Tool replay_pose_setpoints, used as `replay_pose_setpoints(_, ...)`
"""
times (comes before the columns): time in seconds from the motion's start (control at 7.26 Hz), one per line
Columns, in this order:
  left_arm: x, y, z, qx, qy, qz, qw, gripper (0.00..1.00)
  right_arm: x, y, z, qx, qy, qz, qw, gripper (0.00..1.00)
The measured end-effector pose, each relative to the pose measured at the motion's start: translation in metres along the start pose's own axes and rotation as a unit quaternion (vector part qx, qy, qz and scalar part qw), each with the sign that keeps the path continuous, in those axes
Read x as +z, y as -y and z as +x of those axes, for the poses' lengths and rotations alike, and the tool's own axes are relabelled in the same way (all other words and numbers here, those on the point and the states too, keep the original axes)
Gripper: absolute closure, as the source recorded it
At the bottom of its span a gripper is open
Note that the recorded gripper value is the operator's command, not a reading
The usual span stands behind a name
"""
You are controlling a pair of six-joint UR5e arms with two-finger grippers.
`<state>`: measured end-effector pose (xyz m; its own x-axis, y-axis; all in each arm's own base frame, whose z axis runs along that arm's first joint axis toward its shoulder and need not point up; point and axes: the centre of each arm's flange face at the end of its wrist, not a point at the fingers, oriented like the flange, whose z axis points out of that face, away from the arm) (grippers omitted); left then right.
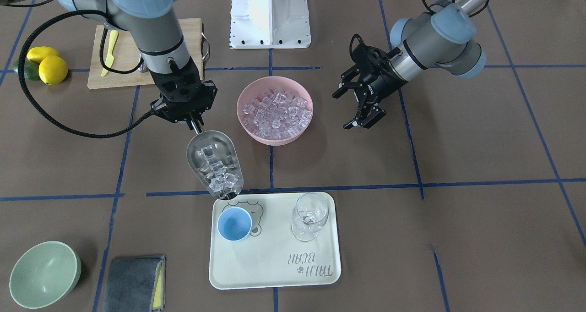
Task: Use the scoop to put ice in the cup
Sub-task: 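Carry the ice-filled scoop with the right gripper over the light-blue cup, then tip the scoop with the right gripper to pour ice into the cup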
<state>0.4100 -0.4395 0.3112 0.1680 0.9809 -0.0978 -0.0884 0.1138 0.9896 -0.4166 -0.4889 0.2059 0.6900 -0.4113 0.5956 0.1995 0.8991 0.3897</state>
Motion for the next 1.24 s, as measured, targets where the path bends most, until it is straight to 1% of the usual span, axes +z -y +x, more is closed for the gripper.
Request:
replay_pose_setpoints(0.14, 0.001, 0.000, 0.001, 0.000, -0.001, 0.000, 1.0000, 0.00, 0.007, 0.017, 0.003, 0.014, -0.001, -0.018, 0.9998, 1.00)
replay_pose_setpoints(0.41, 0.003, -0.001, 0.002, 0.000, -0.002, -0.001, 1.0000, 0.00, 0.020, 0.037, 0.012, 0.037, 0.008, -0.067, 0.9970, 1.00)
replay_pose_setpoints(0.69, 0.005, -0.001, 0.002, 0.000, -0.001, -0.002, 1.0000, 0.00, 0.018, 0.047, 0.005, 0.038, 0.008, -0.111, 0.9930, 1.00)
replay_pose_setpoints(0.96, 0.006, -0.002, 0.002, 0.000, 0.000, -0.003, 1.0000, 0.00, 0.004, 0.060, -0.007, 0.032, 0.001, -0.145, 0.9889, 1.00)
replay_pose_setpoints(1.24, 0.005, -0.002, 0.002, 0.000, 0.000, -0.003, 1.0000, 0.00, 0.006, 0.080, -0.003, 0.030, -0.003, -0.170, 0.9850, 1.00)
